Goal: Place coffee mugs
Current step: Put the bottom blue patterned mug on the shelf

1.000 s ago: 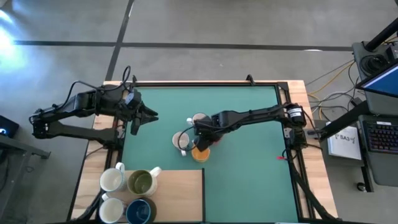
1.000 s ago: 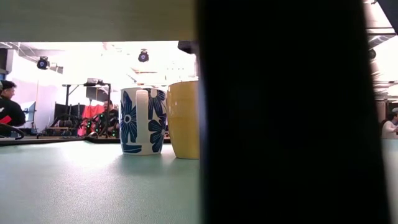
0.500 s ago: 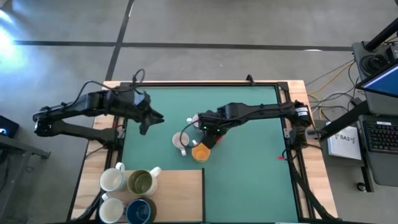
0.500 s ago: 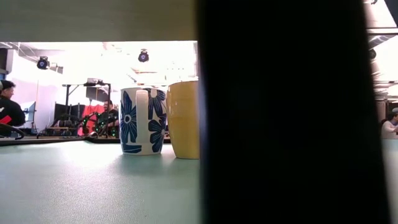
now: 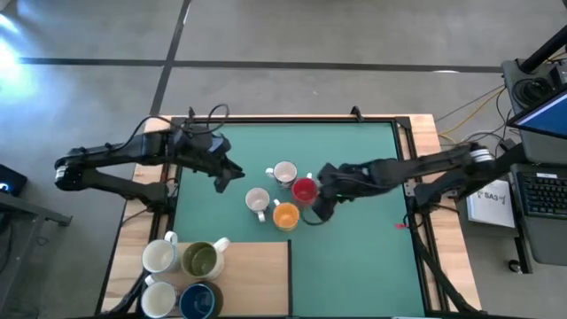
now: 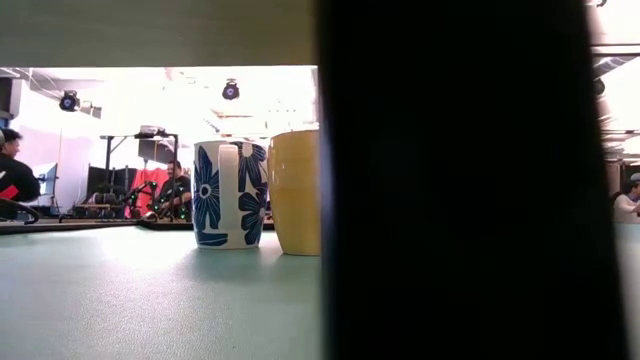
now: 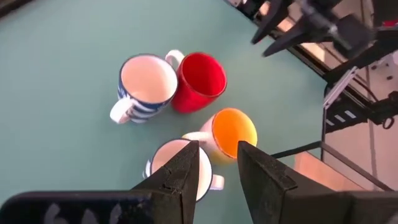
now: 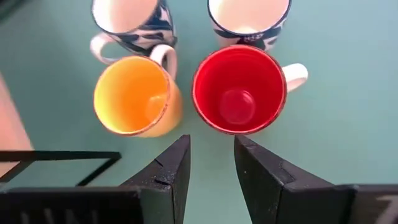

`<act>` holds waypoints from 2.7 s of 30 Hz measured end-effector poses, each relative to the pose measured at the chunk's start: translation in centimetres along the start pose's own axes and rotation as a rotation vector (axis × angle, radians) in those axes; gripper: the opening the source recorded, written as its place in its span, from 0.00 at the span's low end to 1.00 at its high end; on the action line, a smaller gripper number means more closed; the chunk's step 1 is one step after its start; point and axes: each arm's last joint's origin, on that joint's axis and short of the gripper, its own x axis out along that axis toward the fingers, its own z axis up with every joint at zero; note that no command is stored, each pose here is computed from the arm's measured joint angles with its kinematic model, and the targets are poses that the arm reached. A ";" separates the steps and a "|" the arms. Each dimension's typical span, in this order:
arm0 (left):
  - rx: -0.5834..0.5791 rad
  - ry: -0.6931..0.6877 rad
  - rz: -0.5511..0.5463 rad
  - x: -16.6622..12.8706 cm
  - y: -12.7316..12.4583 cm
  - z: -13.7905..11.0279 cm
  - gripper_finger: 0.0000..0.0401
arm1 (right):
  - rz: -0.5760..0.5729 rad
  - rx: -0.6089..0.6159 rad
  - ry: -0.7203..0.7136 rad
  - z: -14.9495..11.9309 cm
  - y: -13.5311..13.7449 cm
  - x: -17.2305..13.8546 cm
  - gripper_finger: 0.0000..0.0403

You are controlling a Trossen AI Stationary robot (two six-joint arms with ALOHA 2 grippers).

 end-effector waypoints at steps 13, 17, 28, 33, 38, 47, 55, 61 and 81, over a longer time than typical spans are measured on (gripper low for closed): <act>-0.084 0.152 0.040 6.9 -1.0 -0.4 0.23 | 0.272 -0.022 -0.193 -8.0 -3.2 -0.7 0.26; -0.084 0.198 0.057 8.2 -1.2 -0.9 0.23 | 0.332 -0.023 -0.200 -10.2 -4.0 -0.3 0.25; -0.213 0.224 0.285 10.1 -0.2 -1.9 0.23 | 0.529 -0.055 -0.209 -15.9 -5.3 1.3 0.24; -0.237 0.305 0.391 11.3 0.5 -2.9 0.23 | 0.650 -0.018 -0.210 -17.9 -5.5 1.7 0.23; -0.238 0.350 0.432 12.9 0.9 -3.4 0.23 | 0.738 0.031 -0.196 -19.6 -6.0 2.0 0.22; -0.234 0.402 0.475 14.6 1.4 -4.1 0.23 | 0.730 0.117 -0.088 -22.0 -7.3 3.0 0.22; -0.231 0.424 0.493 15.3 1.6 -4.5 0.21 | 0.632 0.216 0.010 -23.0 -8.5 4.1 0.21; -0.230 0.434 0.484 15.3 1.6 -4.5 0.07 | 0.514 0.281 0.090 -23.7 -9.4 4.7 0.21; -0.204 0.420 0.436 13.1 -1.3 -1.0 0.02 | 0.581 -0.183 -0.349 -22.5 -8.7 3.8 0.17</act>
